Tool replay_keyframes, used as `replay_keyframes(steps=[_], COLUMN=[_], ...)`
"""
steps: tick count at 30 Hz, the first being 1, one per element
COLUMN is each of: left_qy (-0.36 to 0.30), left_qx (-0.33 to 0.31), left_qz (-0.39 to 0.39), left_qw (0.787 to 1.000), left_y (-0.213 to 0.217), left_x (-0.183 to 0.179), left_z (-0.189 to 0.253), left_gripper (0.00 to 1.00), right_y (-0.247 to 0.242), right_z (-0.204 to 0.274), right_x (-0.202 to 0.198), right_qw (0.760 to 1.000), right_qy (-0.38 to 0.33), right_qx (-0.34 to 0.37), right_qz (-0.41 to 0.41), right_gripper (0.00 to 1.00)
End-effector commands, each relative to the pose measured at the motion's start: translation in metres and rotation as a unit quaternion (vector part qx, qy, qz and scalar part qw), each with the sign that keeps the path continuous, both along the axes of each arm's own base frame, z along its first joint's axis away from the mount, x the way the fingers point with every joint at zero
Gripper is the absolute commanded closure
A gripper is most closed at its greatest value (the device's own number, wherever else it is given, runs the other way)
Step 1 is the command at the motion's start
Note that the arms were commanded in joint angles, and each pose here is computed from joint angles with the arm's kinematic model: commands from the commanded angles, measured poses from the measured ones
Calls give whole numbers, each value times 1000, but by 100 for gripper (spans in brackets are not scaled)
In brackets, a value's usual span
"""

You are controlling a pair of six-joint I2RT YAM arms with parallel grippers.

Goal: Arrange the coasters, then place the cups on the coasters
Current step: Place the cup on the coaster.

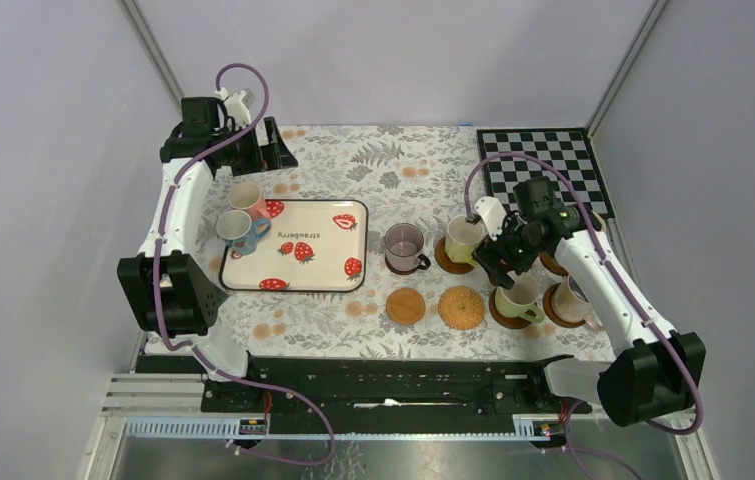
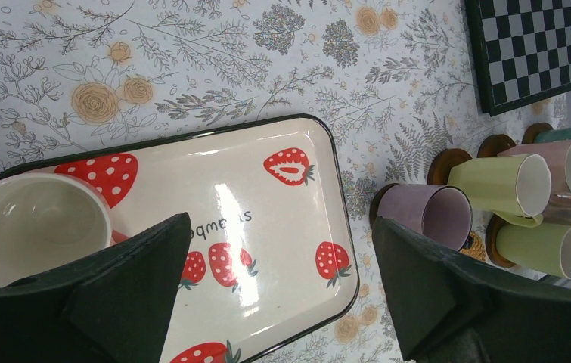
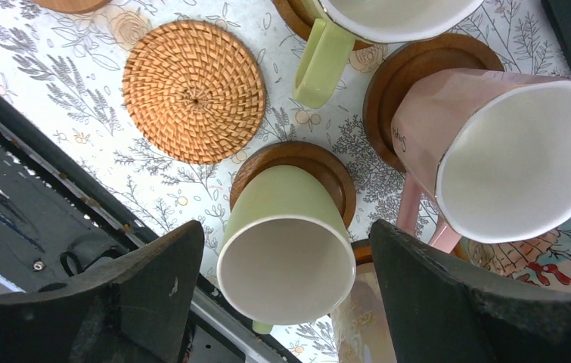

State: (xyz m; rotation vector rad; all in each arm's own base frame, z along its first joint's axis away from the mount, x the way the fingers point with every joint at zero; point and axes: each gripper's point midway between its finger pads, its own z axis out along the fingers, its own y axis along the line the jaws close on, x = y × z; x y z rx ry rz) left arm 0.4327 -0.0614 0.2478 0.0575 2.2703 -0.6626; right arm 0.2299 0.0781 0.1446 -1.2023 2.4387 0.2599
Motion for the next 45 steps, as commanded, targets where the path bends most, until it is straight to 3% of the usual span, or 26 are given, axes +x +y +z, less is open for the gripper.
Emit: replay_keyframes(steps=[1, 19, 45], left_qy=[-41, -37, -37], left_qx=[5, 0, -1], left_qz=[4, 6, 2], left_qw=[999, 999, 999], left_y=[1, 1, -1], left_x=[7, 10, 13], left_z=[20, 16, 15], left_gripper=[1, 1, 1], right_y=[-4, -13, -26], right_z=[-9, -39, -51], right_x=[8, 5, -6], right_qw=[999, 996, 992], right_qy=[-6, 18, 35], right_qx=[-34, -79, -109], right_qz=[-23, -36, -57], right_gripper=[13, 15, 29])
